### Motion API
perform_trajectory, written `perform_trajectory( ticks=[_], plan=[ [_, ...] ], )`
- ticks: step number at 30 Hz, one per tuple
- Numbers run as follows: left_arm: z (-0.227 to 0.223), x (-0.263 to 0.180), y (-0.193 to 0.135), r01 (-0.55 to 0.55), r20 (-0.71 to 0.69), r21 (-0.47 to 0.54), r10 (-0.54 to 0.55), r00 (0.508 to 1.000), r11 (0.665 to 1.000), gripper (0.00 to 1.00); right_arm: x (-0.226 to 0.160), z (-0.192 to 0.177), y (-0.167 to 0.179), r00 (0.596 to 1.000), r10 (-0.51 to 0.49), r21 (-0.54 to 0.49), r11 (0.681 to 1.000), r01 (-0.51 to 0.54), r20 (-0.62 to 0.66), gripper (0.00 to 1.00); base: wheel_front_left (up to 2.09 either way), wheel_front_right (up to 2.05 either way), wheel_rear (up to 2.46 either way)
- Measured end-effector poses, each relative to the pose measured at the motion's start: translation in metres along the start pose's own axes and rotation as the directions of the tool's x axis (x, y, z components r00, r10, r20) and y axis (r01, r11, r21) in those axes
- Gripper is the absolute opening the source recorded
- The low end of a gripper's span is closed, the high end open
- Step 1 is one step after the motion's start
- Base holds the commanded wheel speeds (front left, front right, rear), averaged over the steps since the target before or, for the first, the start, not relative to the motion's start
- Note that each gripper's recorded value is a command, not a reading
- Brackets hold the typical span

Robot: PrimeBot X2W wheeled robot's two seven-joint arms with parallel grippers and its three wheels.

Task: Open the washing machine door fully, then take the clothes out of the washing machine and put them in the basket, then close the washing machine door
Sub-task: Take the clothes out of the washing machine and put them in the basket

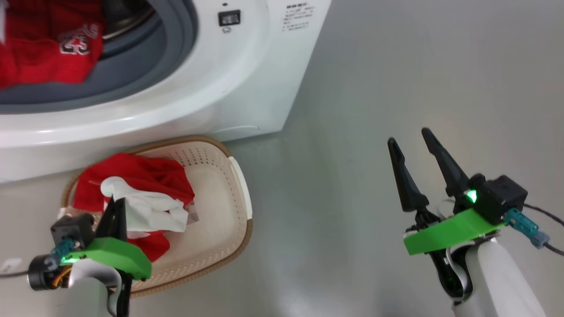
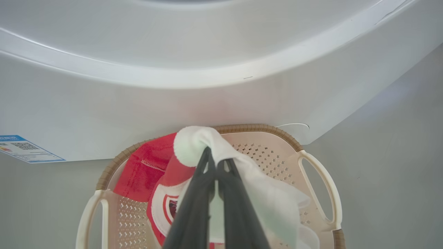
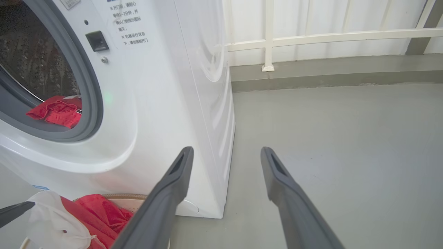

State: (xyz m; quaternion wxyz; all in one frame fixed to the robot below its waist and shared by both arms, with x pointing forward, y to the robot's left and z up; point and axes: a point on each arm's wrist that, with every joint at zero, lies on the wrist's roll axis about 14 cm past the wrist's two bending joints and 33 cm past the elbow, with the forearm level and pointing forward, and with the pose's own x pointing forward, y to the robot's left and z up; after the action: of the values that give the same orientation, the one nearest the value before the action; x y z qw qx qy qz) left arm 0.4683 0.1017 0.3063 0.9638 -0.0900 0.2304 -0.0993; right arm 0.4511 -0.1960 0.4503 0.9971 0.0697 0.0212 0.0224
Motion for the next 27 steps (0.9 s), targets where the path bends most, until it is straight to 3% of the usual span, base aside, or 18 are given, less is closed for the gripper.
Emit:
perform_trajectory(
  ticks=[12, 26, 27],
  plan=[
    [-0.069, 0.034, 0.008, 0.015, -0.239, 0.024, -0.009, 0.971, 1.000, 0.00, 0.016, -0.020, -0.009, 0.999, -0.024, -0.004, 1.000, 0.024, -0.034, 1.00, 0.00, 0.00, 0.00],
    [-0.141, 0.059, 0.018, 0.014, -0.455, 0.022, -0.003, 0.891, 1.000, 0.00, 0.042, -0.048, -0.015, 0.997, -0.018, -0.028, 0.999, 0.016, -0.071, 1.00, 0.00, 0.00, 0.00],
    [-0.144, 0.060, 0.018, 0.011, -0.461, 0.017, -0.002, 0.887, 1.000, 0.11, 0.041, -0.051, -0.016, 0.997, -0.019, -0.028, 0.999, 0.017, -0.078, 1.00, 0.00, 0.00, 0.00]
  ],
)
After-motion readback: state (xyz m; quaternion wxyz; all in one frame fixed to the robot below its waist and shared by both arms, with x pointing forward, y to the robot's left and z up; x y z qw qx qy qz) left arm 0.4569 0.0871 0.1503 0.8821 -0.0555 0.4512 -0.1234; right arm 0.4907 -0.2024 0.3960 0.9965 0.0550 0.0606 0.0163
